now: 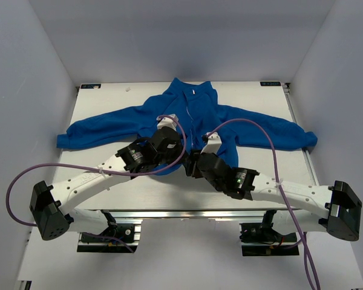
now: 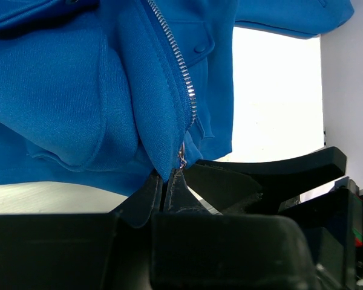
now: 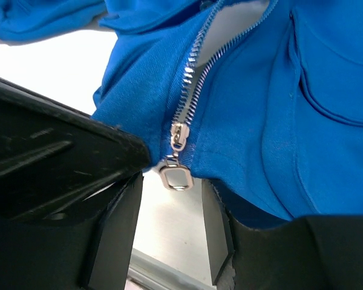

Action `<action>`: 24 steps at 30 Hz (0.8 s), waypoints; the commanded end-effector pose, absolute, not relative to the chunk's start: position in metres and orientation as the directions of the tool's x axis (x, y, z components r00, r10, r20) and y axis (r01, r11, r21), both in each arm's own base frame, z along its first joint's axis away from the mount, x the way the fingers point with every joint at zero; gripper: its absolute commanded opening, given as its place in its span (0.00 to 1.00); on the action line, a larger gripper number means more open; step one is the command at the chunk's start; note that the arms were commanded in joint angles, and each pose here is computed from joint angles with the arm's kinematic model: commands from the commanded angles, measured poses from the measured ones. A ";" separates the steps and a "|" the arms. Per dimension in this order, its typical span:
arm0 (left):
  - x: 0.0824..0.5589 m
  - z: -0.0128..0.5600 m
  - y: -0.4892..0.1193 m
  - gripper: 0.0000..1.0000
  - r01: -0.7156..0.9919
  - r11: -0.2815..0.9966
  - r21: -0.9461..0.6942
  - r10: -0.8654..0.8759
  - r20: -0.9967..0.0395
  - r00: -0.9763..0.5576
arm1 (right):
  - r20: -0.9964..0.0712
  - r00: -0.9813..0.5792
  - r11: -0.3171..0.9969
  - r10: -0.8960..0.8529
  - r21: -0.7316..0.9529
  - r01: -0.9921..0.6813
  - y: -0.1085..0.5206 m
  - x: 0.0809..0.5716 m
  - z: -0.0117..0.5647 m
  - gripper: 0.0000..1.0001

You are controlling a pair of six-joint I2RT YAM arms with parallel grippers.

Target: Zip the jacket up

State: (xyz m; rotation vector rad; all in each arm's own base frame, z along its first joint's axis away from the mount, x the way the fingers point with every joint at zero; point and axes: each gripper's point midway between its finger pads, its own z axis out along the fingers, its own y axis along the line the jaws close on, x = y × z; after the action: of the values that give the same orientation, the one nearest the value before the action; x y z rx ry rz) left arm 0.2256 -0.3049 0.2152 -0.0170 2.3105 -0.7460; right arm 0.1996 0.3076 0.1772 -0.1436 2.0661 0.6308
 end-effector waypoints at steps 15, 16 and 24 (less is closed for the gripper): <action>0.217 0.239 -0.308 0.00 0.226 0.785 -0.577 -0.241 -0.620 -0.746 | -0.827 -0.490 0.827 0.277 0.465 -0.317 0.308 0.208 0.214 0.03; 0.217 0.239 -0.307 0.00 0.229 0.788 -0.572 -0.236 -0.624 -0.745 | -0.823 -0.501 0.822 0.267 0.466 -0.327 0.307 0.204 0.214 0.02; 0.213 0.227 -0.297 0.00 0.288 0.811 -0.510 -0.165 -0.671 -0.723 | -0.810 -0.561 0.800 0.170 0.446 -0.402 0.298 0.184 0.227 0.00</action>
State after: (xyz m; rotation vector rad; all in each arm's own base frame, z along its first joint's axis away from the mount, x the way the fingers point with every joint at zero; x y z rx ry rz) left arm 0.2218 -0.3017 0.2141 0.0231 2.2970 -0.7523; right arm 0.1887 0.2979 0.2029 -0.1430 2.0430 0.7140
